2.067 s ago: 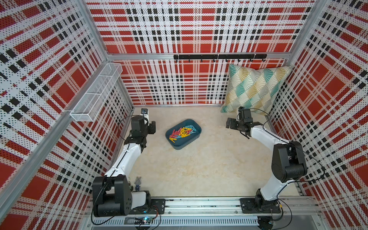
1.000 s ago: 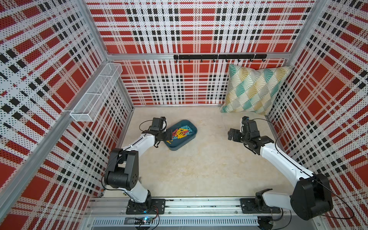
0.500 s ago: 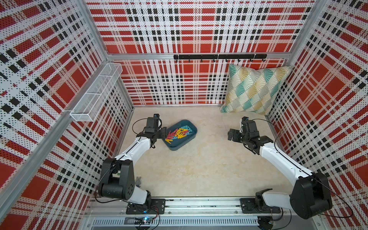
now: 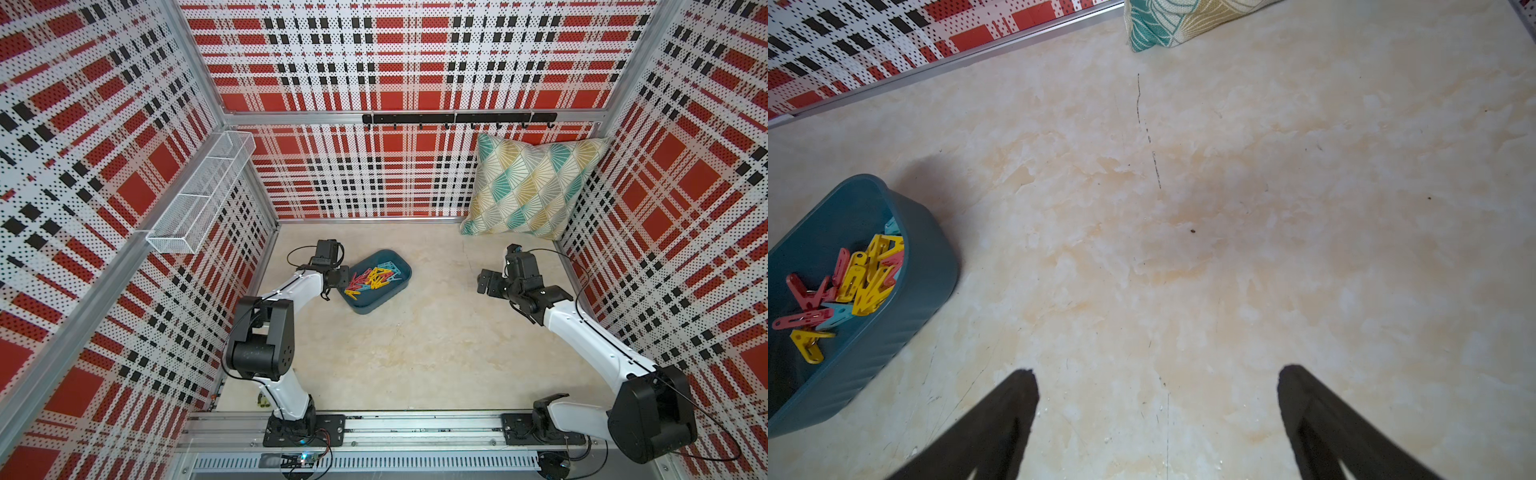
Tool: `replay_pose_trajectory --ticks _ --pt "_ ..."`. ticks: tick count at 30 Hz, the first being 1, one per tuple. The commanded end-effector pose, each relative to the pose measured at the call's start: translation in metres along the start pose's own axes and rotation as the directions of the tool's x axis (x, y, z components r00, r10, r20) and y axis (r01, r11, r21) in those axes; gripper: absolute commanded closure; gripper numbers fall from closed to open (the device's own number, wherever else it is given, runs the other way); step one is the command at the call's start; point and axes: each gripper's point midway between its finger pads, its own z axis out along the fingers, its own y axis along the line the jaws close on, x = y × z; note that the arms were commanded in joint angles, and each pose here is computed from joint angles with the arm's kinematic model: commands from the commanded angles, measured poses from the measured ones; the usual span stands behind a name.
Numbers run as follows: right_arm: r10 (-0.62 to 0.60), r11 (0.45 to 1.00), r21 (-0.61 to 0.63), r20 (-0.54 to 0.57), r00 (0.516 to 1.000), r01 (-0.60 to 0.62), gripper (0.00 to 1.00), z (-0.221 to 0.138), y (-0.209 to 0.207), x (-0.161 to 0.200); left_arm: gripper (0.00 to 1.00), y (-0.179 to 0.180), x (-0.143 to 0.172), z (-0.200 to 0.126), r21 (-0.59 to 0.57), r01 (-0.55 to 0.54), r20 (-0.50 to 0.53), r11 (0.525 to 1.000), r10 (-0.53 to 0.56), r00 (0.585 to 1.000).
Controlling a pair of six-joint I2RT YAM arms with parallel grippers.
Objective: Take the clothespins out of the storage box
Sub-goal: Move the storage box to the center of the board.
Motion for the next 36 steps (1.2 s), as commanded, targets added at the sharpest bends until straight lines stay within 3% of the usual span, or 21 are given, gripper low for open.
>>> replay_pose_trajectory --ticks 1,3,7,13,18,23,26,29,32,36 --pt "-0.01 1.0 0.005 0.023 1.0 0.01 0.02 -0.007 0.0 -0.004 0.57 0.002 -0.003 0.009 -0.016 0.011 -0.016 1.0 -0.011 1.0" --pt "-0.011 1.0 0.007 0.029 1.0 0.011 0.03 -0.009 0.0 -0.005 0.58 0.0 -0.003 0.012 -0.02 0.003 -0.021 1.0 -0.003 1.0" --pt "-0.014 1.0 0.012 0.036 0.999 0.014 0.03 -0.012 -0.002 -0.006 0.68 -0.001 -0.003 0.018 -0.035 -0.011 -0.029 0.999 0.01 1.0" --pt "-0.014 1.0 0.007 0.045 0.999 0.014 0.03 -0.014 -0.001 -0.007 1.0 -0.004 -0.003 0.022 -0.033 -0.029 -0.04 0.999 0.028 0.999" --pt "-0.017 1.0 0.002 0.046 0.999 0.017 0.04 -0.015 0.0 -0.009 1.0 -0.017 -0.001 0.024 -0.023 -0.111 -0.045 0.994 0.11 0.993" --pt "-0.024 1.0 -0.011 0.051 0.998 0.025 0.05 -0.02 0.003 -0.011 1.0 -0.046 0.002 0.02 0.046 -0.263 -0.028 0.964 0.264 0.964" --pt "-0.032 0.999 -0.028 0.055 0.998 0.033 0.05 -0.024 0.005 -0.013 1.0 -0.065 0.006 0.016 0.118 -0.353 -0.011 0.928 0.357 0.934" --pt "-0.036 0.998 -0.049 0.056 0.998 0.039 0.06 -0.028 0.008 -0.012 1.0 -0.098 0.021 0.012 0.187 -0.476 -0.001 0.86 0.484 0.875" --pt "-0.041 0.996 -0.08 0.05 0.998 0.045 0.07 -0.032 0.012 -0.009 1.0 -0.123 0.042 0.006 0.259 -0.581 0.011 0.772 0.599 0.801" --pt "-0.046 0.988 -0.146 0.034 0.998 0.05 0.09 -0.037 0.022 -0.003 1.0 -0.149 0.076 -0.001 0.291 -0.72 0.025 0.63 0.748 0.664"
